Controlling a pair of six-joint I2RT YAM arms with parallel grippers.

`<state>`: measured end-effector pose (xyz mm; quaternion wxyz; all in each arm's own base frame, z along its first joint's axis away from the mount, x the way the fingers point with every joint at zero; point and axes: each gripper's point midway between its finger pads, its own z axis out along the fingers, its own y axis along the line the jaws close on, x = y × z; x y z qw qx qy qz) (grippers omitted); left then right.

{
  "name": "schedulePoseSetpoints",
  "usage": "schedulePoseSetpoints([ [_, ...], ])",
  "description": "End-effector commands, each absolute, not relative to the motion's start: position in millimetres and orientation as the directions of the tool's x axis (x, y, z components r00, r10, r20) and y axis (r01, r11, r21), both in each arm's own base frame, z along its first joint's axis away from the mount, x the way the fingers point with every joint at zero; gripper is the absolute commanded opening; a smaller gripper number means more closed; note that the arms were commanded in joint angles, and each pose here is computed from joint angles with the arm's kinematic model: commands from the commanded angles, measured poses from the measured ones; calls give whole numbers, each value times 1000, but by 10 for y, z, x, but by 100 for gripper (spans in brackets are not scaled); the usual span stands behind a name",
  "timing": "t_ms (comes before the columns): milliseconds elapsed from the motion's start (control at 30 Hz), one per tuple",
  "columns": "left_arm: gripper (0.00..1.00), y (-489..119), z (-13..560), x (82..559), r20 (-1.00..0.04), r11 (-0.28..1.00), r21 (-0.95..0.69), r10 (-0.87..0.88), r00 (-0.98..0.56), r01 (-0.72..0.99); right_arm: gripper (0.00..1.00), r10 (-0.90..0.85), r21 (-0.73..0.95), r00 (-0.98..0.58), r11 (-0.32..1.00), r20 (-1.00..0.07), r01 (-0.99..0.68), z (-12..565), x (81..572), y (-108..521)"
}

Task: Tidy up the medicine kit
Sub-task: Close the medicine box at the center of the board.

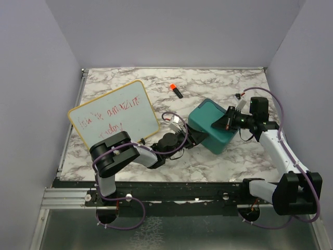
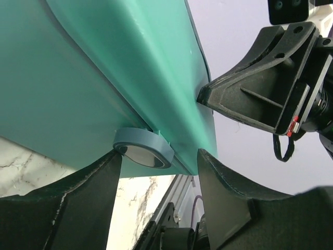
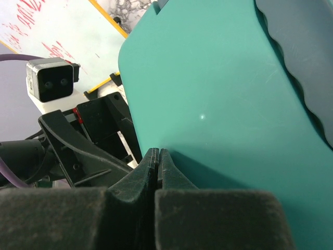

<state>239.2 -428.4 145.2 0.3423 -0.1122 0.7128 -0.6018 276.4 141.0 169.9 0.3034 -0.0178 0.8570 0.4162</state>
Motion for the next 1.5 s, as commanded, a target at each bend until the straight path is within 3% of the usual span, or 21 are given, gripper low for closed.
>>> schedulePoseSetpoints([
  [0,61,-4225,1507,2502,-312,233,-950,-640,-702,210,1,215,700,-864,686,-455,-198,1424,2603,1376],
  [567,27,-4174,1635,2478,-321,221,-947,-645,-694,232,1,219,702,-868,687,-445,-187,1364,2595,1373],
  [1467,27,-4143,1857,2475,-330,196,-943,-658,-677,269,1,214,700,-876,693,-431,-175,1279,2589,1365],
])
